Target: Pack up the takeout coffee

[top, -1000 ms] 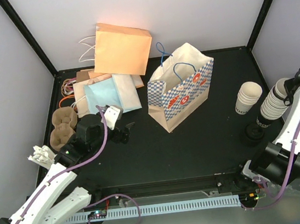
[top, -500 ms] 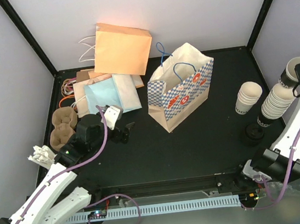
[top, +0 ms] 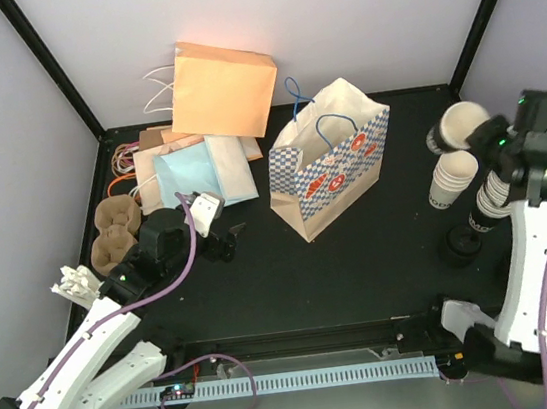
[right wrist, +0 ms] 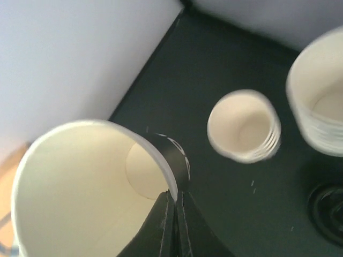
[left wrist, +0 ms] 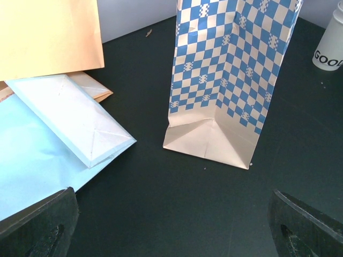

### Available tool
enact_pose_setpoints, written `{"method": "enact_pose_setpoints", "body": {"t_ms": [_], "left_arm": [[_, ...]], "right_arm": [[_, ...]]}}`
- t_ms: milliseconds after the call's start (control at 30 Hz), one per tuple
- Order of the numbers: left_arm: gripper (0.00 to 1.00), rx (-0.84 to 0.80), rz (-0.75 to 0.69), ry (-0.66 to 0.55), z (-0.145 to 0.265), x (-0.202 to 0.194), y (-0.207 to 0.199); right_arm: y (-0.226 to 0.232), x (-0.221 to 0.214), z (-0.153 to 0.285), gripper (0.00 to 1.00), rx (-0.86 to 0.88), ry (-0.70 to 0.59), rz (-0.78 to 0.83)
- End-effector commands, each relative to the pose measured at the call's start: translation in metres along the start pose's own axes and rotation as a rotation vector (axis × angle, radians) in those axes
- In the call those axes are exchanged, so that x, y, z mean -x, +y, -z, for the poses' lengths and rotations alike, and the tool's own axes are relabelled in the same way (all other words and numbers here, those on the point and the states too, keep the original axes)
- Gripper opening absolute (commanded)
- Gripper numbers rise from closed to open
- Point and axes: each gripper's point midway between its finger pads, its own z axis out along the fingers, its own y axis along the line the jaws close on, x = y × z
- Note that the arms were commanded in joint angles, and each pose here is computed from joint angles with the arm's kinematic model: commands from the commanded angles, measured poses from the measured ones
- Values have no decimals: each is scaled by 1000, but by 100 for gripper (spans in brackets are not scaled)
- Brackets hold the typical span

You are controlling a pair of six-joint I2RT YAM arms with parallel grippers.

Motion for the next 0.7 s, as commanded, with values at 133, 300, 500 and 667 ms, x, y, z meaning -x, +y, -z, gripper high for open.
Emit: {"method": "enact_pose_setpoints", "body": {"t_ms": [133, 300, 500, 667], "left_arm": [[99, 21, -8, -10, 0, 4, 5], [99, 29, -14, 3, -3, 2, 6], [99, 33, -25, 6, -5, 1, 7], [99, 33, -29, 17, -8, -2, 7]], "right_arm": [[2, -94, -22, 4, 46, 132, 186], [-14, -175, -51, 2, 70, 330, 345], [-18, -270, -72, 1, 137, 551, 566], [-3, -318, -66, 1, 231, 657, 737]]}}
